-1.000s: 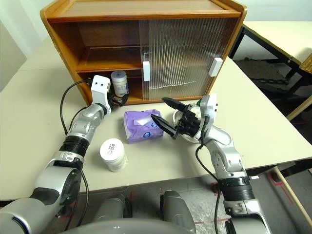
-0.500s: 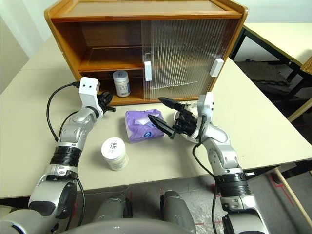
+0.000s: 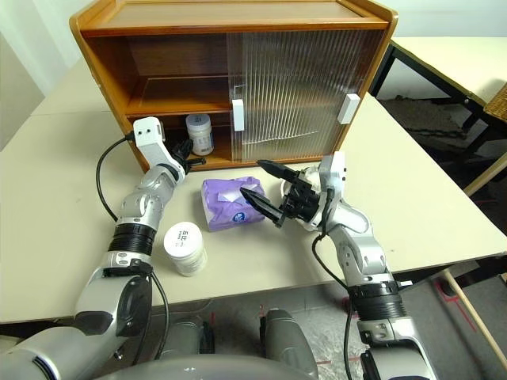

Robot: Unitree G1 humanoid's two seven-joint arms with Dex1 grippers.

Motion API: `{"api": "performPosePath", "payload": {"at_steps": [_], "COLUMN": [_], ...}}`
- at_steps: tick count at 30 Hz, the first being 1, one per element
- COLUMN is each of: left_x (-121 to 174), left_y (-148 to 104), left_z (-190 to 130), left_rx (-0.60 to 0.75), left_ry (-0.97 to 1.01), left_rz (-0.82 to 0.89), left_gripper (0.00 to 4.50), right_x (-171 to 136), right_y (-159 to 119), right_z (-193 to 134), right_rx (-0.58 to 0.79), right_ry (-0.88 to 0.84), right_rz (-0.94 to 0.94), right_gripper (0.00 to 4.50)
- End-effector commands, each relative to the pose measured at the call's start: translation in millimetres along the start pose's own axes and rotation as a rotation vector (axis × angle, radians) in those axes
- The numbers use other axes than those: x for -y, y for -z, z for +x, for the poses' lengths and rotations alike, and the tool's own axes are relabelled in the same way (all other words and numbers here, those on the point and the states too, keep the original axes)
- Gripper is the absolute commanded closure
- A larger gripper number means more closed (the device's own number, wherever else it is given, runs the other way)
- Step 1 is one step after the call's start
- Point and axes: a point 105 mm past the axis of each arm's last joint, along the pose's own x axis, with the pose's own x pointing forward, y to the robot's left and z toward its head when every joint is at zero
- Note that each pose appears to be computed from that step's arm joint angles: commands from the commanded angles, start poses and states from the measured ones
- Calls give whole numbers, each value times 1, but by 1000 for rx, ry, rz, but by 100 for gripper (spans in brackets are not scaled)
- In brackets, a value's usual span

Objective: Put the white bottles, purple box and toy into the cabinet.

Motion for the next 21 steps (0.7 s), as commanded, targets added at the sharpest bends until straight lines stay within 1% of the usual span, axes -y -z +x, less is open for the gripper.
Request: {"api": "performPosePath", "payload": {"at_steps": [1, 8, 16, 21], "left_x": [-1, -1, 3, 6], "left_y": [-6, -8, -8, -10], "left_z": [-1, -3, 7, 15], "left_rx": [32, 65, 77, 94], "left_ry": [-15, -40, -53, -64], "left_rz": [-33, -130, -329, -401], "left_gripper": [447, 447, 447, 447], "right_x": [-1, -1, -3, -2], "right_y": [-3, -3, -3, -3], "right_z": [-1, 0, 1, 0], "right_rx": [4, 3, -1, -5], "right_ry": [2, 2, -7, -5], "right_rz": [-15, -16, -13, -16], "right_gripper": [0, 0, 0, 0]}}
